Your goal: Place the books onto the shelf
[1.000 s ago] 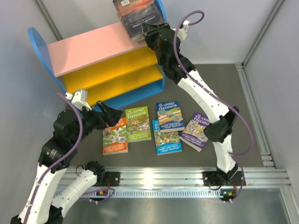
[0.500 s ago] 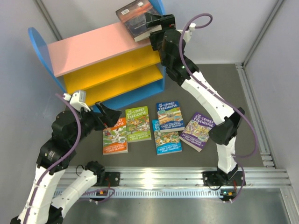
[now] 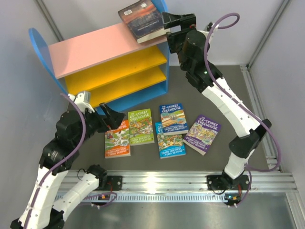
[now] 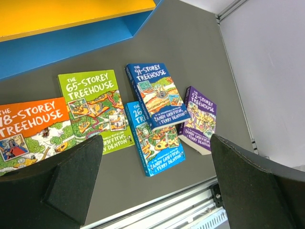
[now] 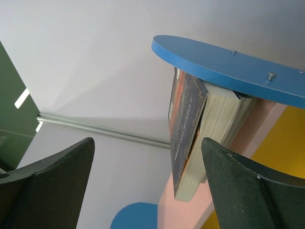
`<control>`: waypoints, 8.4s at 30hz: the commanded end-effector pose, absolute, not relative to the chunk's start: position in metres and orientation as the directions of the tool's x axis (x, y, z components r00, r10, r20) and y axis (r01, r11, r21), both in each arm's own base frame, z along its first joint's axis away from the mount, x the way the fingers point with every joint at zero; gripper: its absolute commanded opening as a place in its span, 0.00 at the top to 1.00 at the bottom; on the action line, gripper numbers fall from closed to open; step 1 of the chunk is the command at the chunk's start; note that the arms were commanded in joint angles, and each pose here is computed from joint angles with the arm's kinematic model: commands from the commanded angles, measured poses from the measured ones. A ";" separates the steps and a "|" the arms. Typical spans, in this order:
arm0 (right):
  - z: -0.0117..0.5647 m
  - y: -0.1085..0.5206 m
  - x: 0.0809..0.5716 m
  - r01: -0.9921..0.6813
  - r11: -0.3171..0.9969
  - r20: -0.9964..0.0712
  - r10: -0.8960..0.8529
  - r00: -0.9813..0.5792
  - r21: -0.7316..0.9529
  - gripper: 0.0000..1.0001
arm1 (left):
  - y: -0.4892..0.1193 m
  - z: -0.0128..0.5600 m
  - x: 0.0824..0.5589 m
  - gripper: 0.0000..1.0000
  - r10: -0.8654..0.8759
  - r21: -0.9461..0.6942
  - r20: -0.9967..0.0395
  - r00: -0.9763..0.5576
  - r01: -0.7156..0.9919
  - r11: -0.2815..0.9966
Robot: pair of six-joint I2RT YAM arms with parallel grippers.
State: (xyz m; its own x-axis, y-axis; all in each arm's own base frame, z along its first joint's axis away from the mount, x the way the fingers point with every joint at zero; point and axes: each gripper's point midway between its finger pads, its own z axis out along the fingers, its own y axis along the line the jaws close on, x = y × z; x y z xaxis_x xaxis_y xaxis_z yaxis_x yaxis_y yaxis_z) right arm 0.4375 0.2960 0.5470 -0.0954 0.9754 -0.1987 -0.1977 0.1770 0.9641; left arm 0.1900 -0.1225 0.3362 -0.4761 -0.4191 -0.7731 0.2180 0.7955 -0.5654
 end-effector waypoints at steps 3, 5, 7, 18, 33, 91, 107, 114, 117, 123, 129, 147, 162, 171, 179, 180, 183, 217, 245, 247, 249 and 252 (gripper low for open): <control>0.536 0.273 0.410 -0.192 0.355 -0.380 0.918 -0.111 0.915 0.06 | -0.122 0.348 0.191 0.01 -0.395 -0.537 -0.805 -0.443 0.258 0.804; 0.505 0.255 0.396 -0.118 0.452 -0.464 0.877 -0.122 0.884 0.03 | -0.124 0.340 0.194 0.01 -0.378 -0.528 -0.803 -0.461 0.255 0.810; 0.440 0.243 0.390 -0.004 0.546 -0.538 0.824 -0.178 0.838 0.00 | -0.132 0.330 0.195 0.01 -0.356 -0.528 -0.796 -0.490 0.273 0.804; 0.167 0.189 0.334 0.269 0.723 -0.361 0.588 -0.724 0.637 0.00 | -0.175 0.282 0.213 0.01 -0.327 -0.622 -0.692 -0.643 0.302 0.723; 0.014 0.226 0.326 0.323 0.770 -0.133 0.463 -0.876 0.550 0.00 | -0.151 0.286 0.196 0.01 -0.333 -0.581 -0.705 -0.626 0.241 0.778; 0.390 0.331 0.219 -0.028 -0.240 0.064 0.366 -0.929 0.970 1.00 | -0.216 0.345 0.237 0.26 -0.514 -0.835 -0.520 -0.682 0.279 0.475; 0.441 0.320 0.203 0.005 -0.382 0.095 0.218 -0.971 0.924 1.00 | -0.207 0.365 0.234 0.47 -0.571 -0.854 -0.463 -0.678 0.169 0.492; 0.428 0.314 0.207 -0.026 -0.282 0.051 0.262 -0.964 0.959 1.00 | -0.197 0.384 0.234 0.72 -0.556 -0.817 -0.502 -0.663 0.153 0.556; 0.424 0.311 0.211 -0.046 -0.221 0.021 0.288 -0.957 0.974 1.00 | -0.196 0.392 0.231 0.71 -0.531 -0.801 -0.523 -0.666 0.173 0.573; 0.437 0.311 0.211 -0.102 -0.216 -0.039 0.277 -0.960 0.971 0.22 | -0.175 0.424 0.231 1.00 -0.496 -0.712 -0.637 -0.589 0.204 0.672; 0.432 0.306 0.204 -0.125 -0.168 -0.077 0.268 -0.960 0.978 0.09 | -0.149 0.498 0.246 1.00 -0.410 -0.544 -0.803 -0.432 0.251 0.801; 0.396 0.289 0.191 -0.103 -0.091 -0.079 0.240 -0.968 0.990 0.09 | -0.042 0.571 0.367 1.00 -0.371 -0.372 -0.927 0.053 -0.007 0.928; 0.366 0.263 0.203 -0.065 -0.043 -0.051 0.272 -0.961 0.997 0.10 | 0.043 0.507 0.448 0.99 -0.517 -0.511 -0.851 -0.099 -0.074 0.856; 0.359 0.261 0.212 -0.051 -0.030 -0.040 0.280 -0.959 0.998 0.09 | 0.048 0.478 0.458 0.48 -0.489 -0.479 -0.851 -0.191 -0.099 0.872; 0.352 0.262 0.215 -0.040 -0.017 -0.034 0.282 -0.959 0.999 0.09 | 0.078 0.484 0.443 0.01 -0.400 -0.364 -0.908 -0.129 -0.234 0.902; 0.351 0.262 0.215 -0.040 -0.016 -0.034 0.280 -0.959 0.999 0.09 | 0.080 0.486 0.441 0.01 -0.394 -0.357 -0.911 -0.122 -0.242 0.902; 0.350 0.263 0.217 -0.039 -0.011 -0.034 0.282 -0.959 0.999 0.09 | 0.086 0.498 0.434 0.01 -0.375 -0.343 -0.923 -0.080 -0.265 0.901; 0.327 0.226 0.213 -0.036 0.037 -0.048 0.395 -0.917 0.999 0.09 | -0.066 0.508 0.531 0.01 -0.760 -0.779 -0.619 0.195 -0.036 0.626; 0.303 0.218 0.218 -0.031 0.137 -0.083 0.400 -0.913 0.990 0.09 | -0.026 0.571 0.458 0.01 -0.594 -0.631 -0.751 0.289 -0.051 0.774; 0.296 0.217 0.221 -0.047 0.199 -0.124 0.399 -0.909 0.979 0.09 | -0.047 0.587 0.451 0.01 -0.596 -0.603 -0.761 0.255 0.059 0.795; 0.279 0.216 0.224 0.014 0.270 -0.097 0.394 -0.914 0.963 0.09 | -0.073 0.593 0.438 0.01 -0.590 -0.577 -0.777 0.220 0.128 0.807; 0.234 0.210 0.227 0.100 0.410 -0.063 0.365 -0.929 0.907 0.11 | -0.108 0.586 0.414 0.01 -0.535 -0.512 -0.830 0.159 0.166 0.843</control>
State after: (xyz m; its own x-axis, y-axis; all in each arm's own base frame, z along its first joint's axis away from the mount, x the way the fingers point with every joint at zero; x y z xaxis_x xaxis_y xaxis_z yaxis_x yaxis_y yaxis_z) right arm 0.2281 0.2169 0.2692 -0.9162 0.3980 -0.0466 0.0595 0.2503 0.9663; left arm 0.4643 -0.0706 0.5444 0.1508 -0.5843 -0.7974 -0.0016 0.8065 -0.5912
